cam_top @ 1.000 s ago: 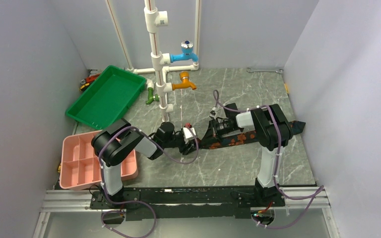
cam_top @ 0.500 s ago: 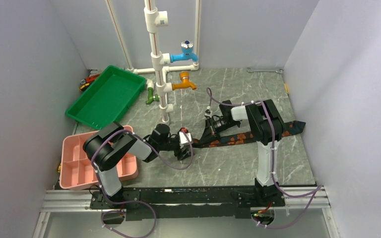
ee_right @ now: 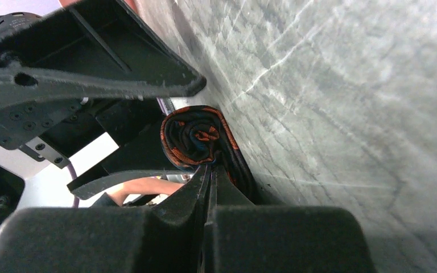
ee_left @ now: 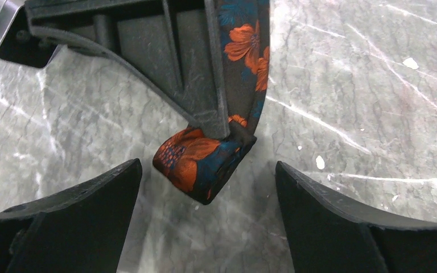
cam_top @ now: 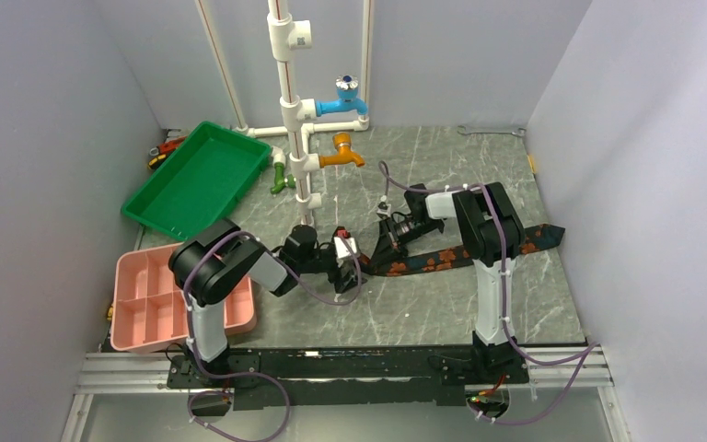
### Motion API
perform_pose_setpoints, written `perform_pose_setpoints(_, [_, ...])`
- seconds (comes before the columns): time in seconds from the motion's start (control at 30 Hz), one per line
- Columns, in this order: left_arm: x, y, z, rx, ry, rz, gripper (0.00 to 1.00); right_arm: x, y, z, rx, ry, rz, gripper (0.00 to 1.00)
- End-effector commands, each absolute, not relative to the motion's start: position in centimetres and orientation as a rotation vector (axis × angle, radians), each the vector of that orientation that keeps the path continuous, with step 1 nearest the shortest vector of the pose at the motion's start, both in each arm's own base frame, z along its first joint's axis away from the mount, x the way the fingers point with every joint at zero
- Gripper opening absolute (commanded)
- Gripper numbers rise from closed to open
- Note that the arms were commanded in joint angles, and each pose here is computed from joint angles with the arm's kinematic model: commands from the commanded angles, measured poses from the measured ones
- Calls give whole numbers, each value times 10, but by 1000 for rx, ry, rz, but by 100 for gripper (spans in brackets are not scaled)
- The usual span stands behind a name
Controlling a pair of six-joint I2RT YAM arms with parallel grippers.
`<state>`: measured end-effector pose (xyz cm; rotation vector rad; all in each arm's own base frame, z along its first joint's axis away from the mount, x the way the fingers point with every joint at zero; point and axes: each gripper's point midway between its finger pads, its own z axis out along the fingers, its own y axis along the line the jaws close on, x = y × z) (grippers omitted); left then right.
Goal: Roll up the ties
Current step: Roll the tie at the center of the board.
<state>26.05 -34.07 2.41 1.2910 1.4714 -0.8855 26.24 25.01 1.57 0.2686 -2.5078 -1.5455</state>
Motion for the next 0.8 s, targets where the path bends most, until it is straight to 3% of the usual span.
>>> perform_pose_setpoints(0.0, [256, -320, 14, 1302, 1552, -830, 95, 264, 226, -53, 408, -2729, -1189, 0])
perform_pose_setpoints(0.33, [254, -336, 11, 1426, 1434, -889, 87, 269, 234, -48, 594, -2674, -1218, 0])
perform_pose_setpoints(0.53, [255, -344, -3, 1412, 1455, -945, 67, 265, 232, -51, 646, -2630, -1215, 0])
perform_pose_setpoints(0.7, [235, -347, -4, 1448, 1452, -1029, 41, 267, 232, -51, 641, -2626, -1219, 0])
perform_pose_setpoints(0.77, [233, -343, -8, 1446, 1510, -1011, 36, 269, 234, -49, 632, -2632, -1232, 0])
